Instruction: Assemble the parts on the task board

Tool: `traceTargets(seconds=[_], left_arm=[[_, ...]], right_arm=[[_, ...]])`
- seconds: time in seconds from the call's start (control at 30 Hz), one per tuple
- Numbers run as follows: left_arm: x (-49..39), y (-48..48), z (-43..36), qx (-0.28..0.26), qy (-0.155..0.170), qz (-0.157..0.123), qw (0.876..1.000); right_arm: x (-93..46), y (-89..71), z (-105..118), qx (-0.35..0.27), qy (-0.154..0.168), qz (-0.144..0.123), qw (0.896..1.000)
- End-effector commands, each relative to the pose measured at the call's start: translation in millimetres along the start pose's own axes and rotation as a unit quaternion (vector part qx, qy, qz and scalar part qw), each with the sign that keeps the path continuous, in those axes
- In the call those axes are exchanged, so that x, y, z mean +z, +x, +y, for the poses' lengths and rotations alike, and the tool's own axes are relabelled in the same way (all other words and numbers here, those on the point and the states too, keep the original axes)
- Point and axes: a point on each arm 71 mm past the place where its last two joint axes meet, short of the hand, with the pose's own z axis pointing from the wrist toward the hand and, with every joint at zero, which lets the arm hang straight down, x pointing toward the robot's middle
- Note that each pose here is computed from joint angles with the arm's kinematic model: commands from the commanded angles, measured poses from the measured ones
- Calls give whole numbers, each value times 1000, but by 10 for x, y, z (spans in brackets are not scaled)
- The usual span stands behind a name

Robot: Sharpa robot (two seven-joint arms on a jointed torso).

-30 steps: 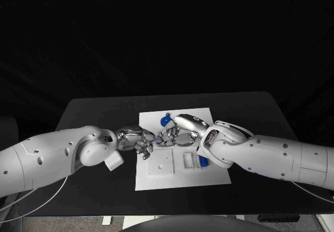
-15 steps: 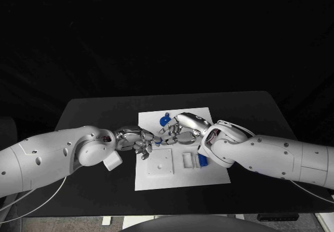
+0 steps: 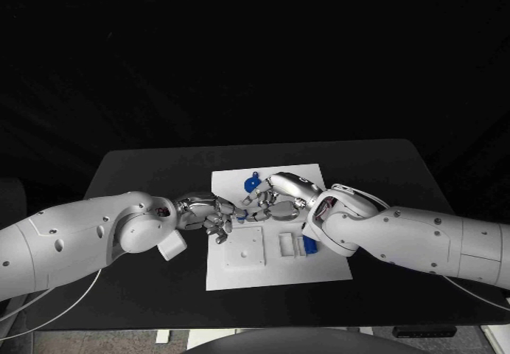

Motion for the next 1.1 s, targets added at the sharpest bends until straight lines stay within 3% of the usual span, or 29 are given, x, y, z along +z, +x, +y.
traceTargets(seconds=[0.03, 1.1], left_arm=[[5, 20, -2, 6, -3, 8, 1000], [23, 50, -8, 16, -7, 10, 1000]], right_arm=[[-1, 14, 31, 8, -10, 5, 1000], [11, 127, 50, 19, -11, 35, 999]])
